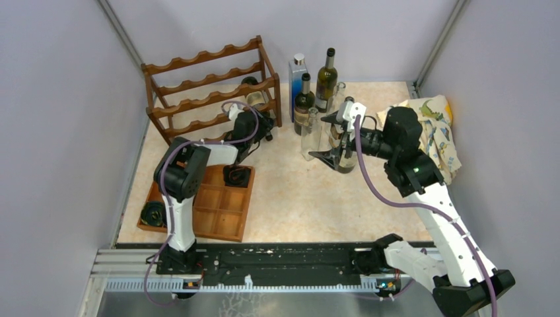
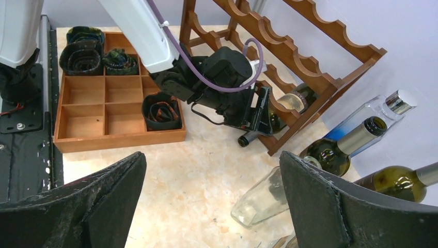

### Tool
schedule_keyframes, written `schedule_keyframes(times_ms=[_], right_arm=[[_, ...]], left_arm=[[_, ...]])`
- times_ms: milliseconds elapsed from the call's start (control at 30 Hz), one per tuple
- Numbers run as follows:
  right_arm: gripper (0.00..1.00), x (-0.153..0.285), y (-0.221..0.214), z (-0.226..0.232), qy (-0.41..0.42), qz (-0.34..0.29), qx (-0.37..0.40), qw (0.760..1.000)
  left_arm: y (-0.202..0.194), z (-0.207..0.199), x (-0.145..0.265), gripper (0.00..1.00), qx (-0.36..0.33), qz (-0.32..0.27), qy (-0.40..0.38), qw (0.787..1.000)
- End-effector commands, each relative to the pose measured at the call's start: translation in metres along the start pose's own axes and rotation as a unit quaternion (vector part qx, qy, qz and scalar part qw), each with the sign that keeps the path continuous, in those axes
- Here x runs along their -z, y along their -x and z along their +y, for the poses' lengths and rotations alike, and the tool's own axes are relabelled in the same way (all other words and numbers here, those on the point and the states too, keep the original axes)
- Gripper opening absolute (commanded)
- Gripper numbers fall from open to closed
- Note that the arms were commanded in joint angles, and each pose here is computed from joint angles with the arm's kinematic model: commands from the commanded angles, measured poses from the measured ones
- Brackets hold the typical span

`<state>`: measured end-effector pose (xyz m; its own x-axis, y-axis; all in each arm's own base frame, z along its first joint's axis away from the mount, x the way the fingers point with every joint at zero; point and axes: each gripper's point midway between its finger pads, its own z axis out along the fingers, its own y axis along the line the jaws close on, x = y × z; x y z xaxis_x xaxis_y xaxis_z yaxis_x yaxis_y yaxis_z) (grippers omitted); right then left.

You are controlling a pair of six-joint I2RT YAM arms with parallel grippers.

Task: Put the wine bottle on the wine rack
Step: Place the wine bottle in the wine rack.

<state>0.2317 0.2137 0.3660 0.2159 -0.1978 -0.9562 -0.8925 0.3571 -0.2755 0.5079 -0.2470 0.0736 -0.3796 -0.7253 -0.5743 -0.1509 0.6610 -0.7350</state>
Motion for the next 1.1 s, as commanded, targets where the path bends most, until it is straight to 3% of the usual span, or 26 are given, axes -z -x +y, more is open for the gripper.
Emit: schedule_keyframes(times_ms=[0, 333, 600, 1000, 1067], right_arm=[[0.98, 0.005, 0.014, 0.0, -0.003, -0.023, 0.013, 1.0], [0.98, 0.006, 0.014, 0.002, -0.004, -0.025, 0.012, 1.0], [0.98, 0.008, 0.013, 0.003, -0.005, -0.027, 0.011, 1.0], [0.98, 0.009, 0.016, 0.004, -0.005, -0.032, 0.01, 0.999], [0.98, 0.009, 0.016, 0.004, -0.006, -0.032, 0.01, 0.999]], left_arm=[[0.008, -0.009, 0.018, 0.74, 0.014, 0.006, -0.017, 1.0], [-0.022, 0.012, 0.033, 0.77, 0.01, 0.083, 0.032, 0.996], [-0.026, 0.032, 0.047, 0.76, -0.005, 0.094, 0.079, 0.992], [-0.042, 0.05, 0.044, 0.56, -0.033, 0.115, 0.126, 0.985], [-0.041, 0.054, 0.042, 0.49, -0.038, 0.107, 0.133, 0.985]])
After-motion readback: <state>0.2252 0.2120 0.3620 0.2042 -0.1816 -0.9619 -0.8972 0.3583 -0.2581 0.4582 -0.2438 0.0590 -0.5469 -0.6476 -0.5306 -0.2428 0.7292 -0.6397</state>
